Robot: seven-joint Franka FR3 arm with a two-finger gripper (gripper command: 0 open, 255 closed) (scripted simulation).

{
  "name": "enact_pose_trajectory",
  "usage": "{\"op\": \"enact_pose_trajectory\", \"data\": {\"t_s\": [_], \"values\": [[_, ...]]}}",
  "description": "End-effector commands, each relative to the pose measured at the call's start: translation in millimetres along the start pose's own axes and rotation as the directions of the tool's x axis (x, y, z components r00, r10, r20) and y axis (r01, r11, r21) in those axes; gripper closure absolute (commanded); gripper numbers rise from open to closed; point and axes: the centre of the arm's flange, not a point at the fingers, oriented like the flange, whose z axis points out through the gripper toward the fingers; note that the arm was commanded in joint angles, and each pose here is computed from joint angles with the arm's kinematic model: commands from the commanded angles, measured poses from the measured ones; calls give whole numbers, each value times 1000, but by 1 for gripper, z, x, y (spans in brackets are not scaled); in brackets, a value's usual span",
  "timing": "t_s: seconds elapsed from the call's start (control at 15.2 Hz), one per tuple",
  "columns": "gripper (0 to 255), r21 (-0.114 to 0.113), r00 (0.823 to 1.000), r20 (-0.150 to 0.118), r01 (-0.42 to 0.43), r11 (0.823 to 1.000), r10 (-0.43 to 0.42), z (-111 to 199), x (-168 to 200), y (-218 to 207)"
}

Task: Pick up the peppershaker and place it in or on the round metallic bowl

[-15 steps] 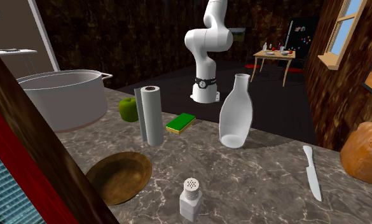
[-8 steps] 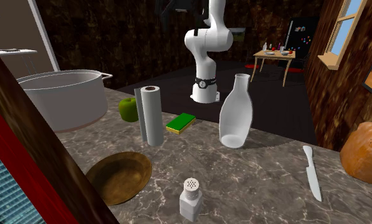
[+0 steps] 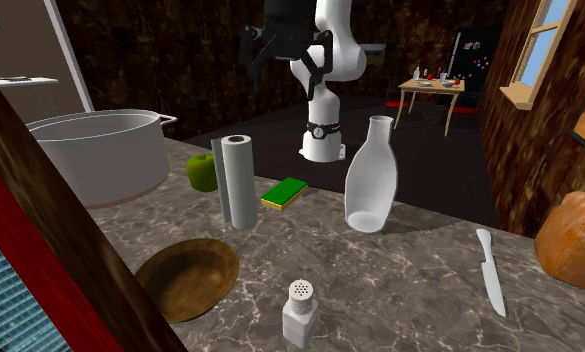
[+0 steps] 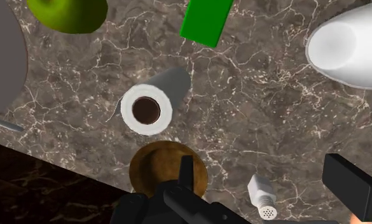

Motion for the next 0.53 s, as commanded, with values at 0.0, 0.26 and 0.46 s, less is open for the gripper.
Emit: {"op": "enact_pose_trajectory", "data": {"t_s": [0.0, 0.26, 0.46], "values": [[0, 3, 1000, -3, 9, 1000, -9, 18, 20, -9], [0, 9, 1000, -7, 26, 1000, -26, 52, 58, -22], [0, 13, 999, -11, 38, 999, -38, 78, 85, -32]]}}
